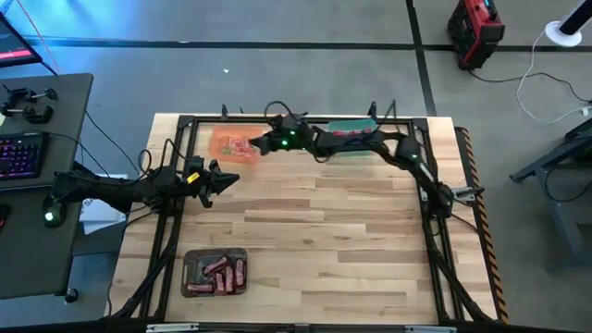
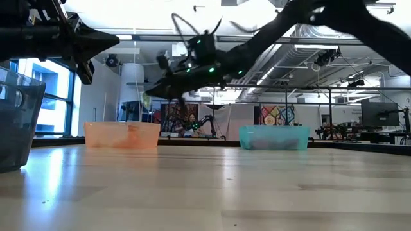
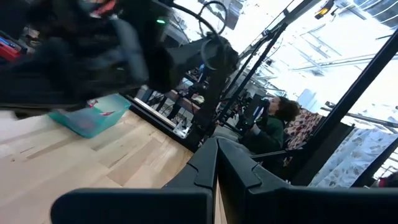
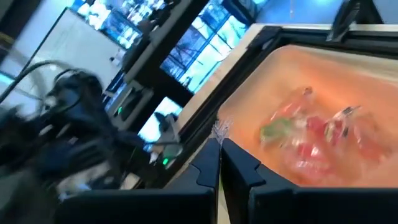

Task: Sort candy by brand, put in halloween buckets
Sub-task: Put the green gummy into the orange bin, then return to Home Position

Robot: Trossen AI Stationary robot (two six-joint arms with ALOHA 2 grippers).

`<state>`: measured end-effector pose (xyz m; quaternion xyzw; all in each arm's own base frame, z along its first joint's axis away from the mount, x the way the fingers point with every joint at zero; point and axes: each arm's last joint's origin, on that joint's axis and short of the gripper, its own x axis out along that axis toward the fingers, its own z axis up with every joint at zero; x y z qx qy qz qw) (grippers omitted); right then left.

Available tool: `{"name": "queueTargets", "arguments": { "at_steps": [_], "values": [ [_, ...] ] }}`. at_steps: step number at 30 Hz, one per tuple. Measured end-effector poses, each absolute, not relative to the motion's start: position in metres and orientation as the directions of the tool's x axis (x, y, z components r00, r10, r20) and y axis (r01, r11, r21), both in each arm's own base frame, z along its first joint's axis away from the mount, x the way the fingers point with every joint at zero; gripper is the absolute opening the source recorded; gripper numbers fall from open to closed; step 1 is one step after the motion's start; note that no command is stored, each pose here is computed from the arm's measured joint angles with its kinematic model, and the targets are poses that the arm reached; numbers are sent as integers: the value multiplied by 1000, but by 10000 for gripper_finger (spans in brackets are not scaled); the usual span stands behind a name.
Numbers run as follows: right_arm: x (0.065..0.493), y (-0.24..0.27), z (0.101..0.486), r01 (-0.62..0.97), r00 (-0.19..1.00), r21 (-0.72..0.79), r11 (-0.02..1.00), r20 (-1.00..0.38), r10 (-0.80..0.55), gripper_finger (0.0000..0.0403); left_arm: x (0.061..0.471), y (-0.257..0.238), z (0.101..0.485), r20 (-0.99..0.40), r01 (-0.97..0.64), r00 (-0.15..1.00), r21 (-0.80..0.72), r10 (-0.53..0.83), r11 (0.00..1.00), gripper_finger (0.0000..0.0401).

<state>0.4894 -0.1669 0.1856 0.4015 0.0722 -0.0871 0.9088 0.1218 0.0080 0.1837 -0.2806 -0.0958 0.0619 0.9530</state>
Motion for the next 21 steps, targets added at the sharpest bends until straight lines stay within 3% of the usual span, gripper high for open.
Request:
{"name": "queueTargets", "arguments": {
  "at_steps": [7, 12, 15, 21],
  "values": [
    [526, -179, 174, 211, 978, 721, 660, -152, -146, 0, 122, 8, 184, 148, -64, 974, -547, 172, 835, 1],
    [536, -186, 178, 312, 950, 700, 642, -230, -211, 10, 122, 8, 184, 148, -65, 974, -547, 172, 835, 1],
    [538, -187, 185, 340, 940, 650, 680, -257, -225, 49, 122, 8, 184, 148, -64, 974, -547, 172, 835, 1],
    [538, -188, 194, 379, 917, 623, 684, -353, -187, 175, 122, 8, 184, 148, -64, 974, -547, 172, 835, 1]
  ]
}}
